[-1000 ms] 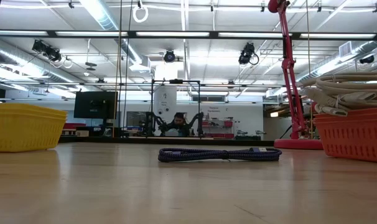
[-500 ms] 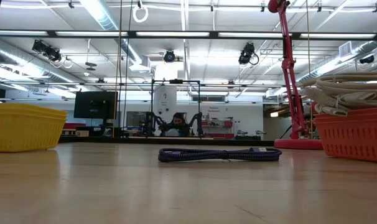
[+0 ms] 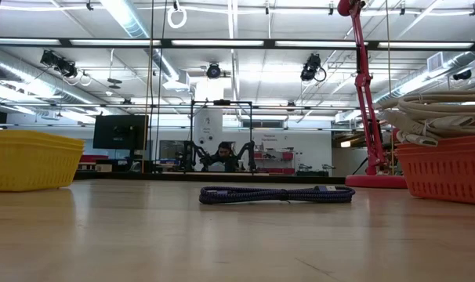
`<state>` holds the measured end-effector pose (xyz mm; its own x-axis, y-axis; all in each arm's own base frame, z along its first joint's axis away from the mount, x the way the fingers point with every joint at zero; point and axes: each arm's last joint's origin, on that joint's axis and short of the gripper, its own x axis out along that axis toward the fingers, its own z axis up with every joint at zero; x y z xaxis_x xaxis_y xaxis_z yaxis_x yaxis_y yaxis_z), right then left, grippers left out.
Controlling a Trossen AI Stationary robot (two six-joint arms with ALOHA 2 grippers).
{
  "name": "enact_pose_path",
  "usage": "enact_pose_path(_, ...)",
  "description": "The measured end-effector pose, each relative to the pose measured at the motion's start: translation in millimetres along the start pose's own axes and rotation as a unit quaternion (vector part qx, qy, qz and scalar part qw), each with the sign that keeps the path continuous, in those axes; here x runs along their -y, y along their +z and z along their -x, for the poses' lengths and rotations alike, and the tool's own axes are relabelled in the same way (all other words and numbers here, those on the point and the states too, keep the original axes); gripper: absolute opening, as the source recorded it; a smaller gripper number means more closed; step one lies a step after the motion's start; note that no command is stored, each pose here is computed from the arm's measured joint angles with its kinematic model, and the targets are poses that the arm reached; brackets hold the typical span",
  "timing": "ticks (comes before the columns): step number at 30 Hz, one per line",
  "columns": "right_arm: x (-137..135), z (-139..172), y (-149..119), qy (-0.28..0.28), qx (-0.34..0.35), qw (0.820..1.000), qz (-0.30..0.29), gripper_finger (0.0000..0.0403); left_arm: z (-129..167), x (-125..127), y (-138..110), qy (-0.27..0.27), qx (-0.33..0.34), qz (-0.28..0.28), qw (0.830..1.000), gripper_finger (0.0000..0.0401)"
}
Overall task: Pick & Place USB Port
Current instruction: Put the black and purple charger cable into the yellow bin
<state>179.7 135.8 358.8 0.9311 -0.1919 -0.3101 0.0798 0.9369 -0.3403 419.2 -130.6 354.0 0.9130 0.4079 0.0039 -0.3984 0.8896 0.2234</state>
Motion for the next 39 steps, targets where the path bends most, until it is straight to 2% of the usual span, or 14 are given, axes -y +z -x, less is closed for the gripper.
enact_pose_path(5,8.6,6.3,1.2,-0.018,0.008,1.000,-0.014,0.0115,9.9,-8.8,-9.0,0.070,-0.084,-0.041,0.993,0.0014)
enact_pose_path(10,14.7,12.1,-5.1,-0.014,-0.010,0.999,-0.051,0.0124,45.3,-24.5,-9.2,0.134,-0.160,-0.062,0.976,0.0014)
enact_pose_path(15,13.8,16.7,-16.1,-0.001,-0.048,0.997,-0.066,0.0122,101.5,-47.6,-15.1,0.174,-0.222,-0.038,0.959,0.0014)
enact_pose_path(19,11.0,20.1,-17.4,0.008,-0.050,0.996,-0.075,0.0111,143.1,-63.6,-20.4,0.202,-0.254,-0.018,0.946,0.0014)
enact_pose_path(21,9.5,21.6,-17.0,0.013,-0.047,0.996,-0.077,0.0105,155.3,-67.2,-23.3,0.214,-0.274,0.014,0.938,0.0014)
enact_pose_path(23,8.1,23.0,-16.6,0.017,-0.044,0.996,-0.078,0.0100,158.1,-65.2,-29.6,0.202,-0.293,0.020,0.934,0.0014)
enact_pose_path(27,5.2,24.9,-15.9,0.029,-0.042,0.995,-0.081,0.0090,163.5,-64.8,-49.0,0.201,-0.349,0.015,0.915,0.0014)
enact_pose_path(35,-0.6,28.1,-16.1,0.044,-0.040,0.995,-0.083,0.0078,171.2,-68.7,-105.8,0.237,-0.467,0.002,0.852,0.0014)
enact_pose_path(38,-0.7,28.1,-16.9,0.044,-0.043,0.995,-0.081,0.0075,175.0,-69.5,-116.6,0.244,-0.493,0.002,0.835,0.0014)
enact_pose_path(39,-0.7,28.0,-16.9,0.044,-0.043,0.995,-0.082,0.0075,177.3,-70.0,-118.3,0.244,-0.496,0.000,0.834,0.0014)
